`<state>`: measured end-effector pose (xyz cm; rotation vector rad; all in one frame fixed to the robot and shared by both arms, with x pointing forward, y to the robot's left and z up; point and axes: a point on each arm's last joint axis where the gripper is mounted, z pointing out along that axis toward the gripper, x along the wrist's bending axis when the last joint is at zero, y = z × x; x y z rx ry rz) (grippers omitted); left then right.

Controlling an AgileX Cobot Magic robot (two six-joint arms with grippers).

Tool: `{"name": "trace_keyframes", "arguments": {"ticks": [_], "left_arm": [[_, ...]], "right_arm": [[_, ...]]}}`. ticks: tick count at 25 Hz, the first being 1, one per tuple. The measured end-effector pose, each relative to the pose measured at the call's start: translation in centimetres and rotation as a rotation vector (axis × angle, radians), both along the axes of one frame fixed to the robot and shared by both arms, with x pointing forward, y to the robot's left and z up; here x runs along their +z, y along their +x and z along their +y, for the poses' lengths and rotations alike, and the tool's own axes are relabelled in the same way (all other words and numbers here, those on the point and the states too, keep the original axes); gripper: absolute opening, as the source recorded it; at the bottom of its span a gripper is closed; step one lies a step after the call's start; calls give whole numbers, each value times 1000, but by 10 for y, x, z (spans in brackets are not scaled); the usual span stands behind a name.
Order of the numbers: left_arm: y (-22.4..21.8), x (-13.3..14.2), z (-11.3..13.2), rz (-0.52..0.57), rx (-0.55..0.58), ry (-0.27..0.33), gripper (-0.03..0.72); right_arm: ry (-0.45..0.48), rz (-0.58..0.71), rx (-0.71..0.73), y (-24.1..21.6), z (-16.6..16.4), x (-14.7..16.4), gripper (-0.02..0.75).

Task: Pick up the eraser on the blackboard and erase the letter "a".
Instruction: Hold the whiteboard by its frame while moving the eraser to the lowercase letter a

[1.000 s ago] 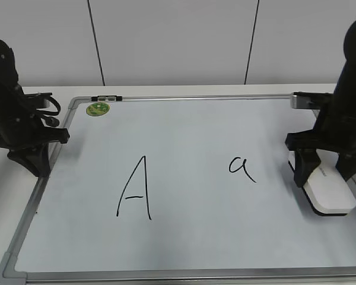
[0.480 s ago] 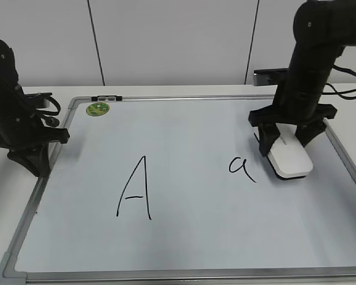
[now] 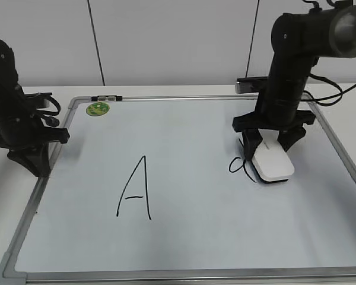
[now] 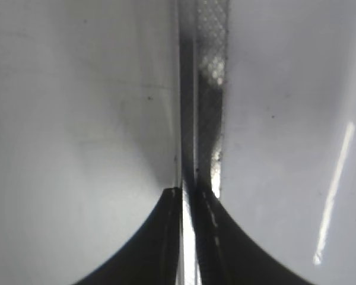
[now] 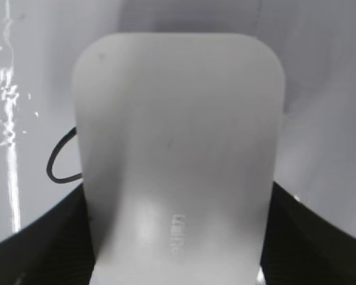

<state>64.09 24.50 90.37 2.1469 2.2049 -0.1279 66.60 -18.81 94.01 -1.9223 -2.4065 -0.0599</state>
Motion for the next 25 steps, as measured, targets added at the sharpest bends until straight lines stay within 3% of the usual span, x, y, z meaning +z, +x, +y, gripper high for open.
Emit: {"name": "trace_keyframes", "arguments": {"ticks": [15, 25], "left_arm": [[0, 0, 0, 0, 0, 0, 54], [0, 0, 0, 0, 1, -2, 55]], "right_arm": [[-15, 39, 11, 1, 9, -18, 531], [-24, 35, 111, -12, 50, -19, 531]]}}
